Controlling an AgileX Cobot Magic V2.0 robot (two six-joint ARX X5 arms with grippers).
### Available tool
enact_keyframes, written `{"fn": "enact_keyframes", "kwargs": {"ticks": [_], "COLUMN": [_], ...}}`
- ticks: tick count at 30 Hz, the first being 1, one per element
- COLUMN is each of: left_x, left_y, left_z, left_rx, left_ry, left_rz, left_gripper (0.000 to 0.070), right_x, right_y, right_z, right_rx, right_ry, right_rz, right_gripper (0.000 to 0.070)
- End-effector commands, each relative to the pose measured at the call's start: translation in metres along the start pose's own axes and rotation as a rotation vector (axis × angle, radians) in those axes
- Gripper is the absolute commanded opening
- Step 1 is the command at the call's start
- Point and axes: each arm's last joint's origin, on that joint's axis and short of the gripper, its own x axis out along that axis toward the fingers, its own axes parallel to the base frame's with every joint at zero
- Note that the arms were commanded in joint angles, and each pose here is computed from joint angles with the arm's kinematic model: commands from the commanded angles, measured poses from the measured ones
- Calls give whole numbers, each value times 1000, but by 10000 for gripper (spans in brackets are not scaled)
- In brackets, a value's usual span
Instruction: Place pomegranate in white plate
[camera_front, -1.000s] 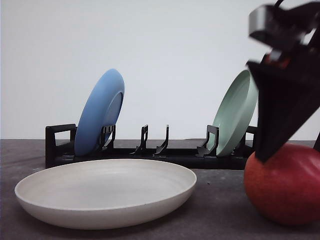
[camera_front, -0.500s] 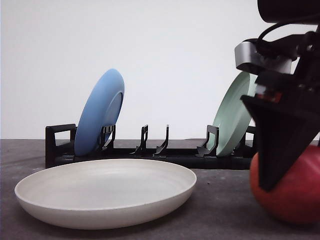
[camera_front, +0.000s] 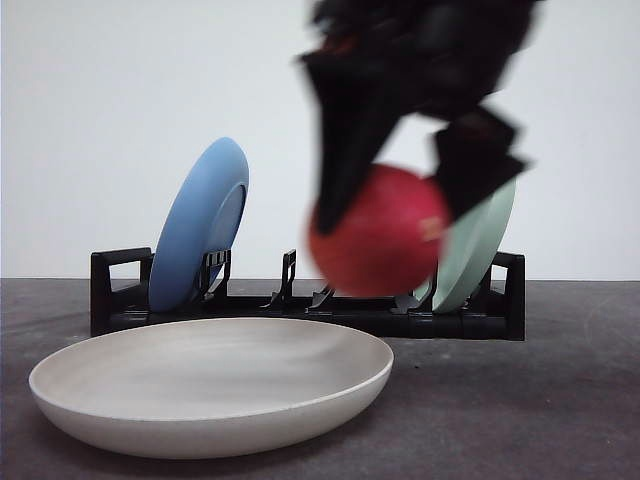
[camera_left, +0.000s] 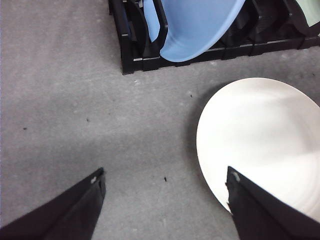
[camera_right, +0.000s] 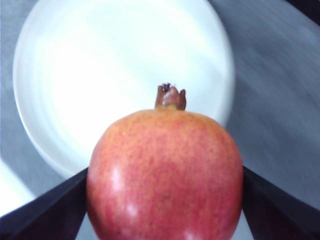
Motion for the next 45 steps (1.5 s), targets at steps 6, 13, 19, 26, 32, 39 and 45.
{"fn": "enact_keyframes", "kwargs": {"ticks": [6, 13, 19, 26, 32, 39, 45], "left_x": [0, 0, 0, 0, 0, 0, 0], "left_y": [0, 0, -1, -1, -1, -1, -1], "left_z": [3, 3, 5, 5, 5, 5, 5], "left_rx": [8, 8, 10, 10, 10, 10, 10], "left_ry": [-9, -16, -33, -37, -37, -37, -37], "left_rz": [-2, -2, -4, -4, -4, -4, -4], "left_gripper": [464, 464, 464, 464, 464, 464, 464], "right_x": [44, 76, 85, 93, 80, 36, -1], "right_y": [21, 25, 26, 26, 28, 29, 7], "right_z": [42, 53, 51, 49, 50, 50, 8], "right_rx": [-134, -155, -154, -149, -159, -246, -234], "right_ry": [44, 47, 70, 100, 73, -84, -346], "right_rz": [14, 34, 36, 35, 39, 47, 73], "right_gripper": [483, 483, 483, 538, 679, 677, 674]}}
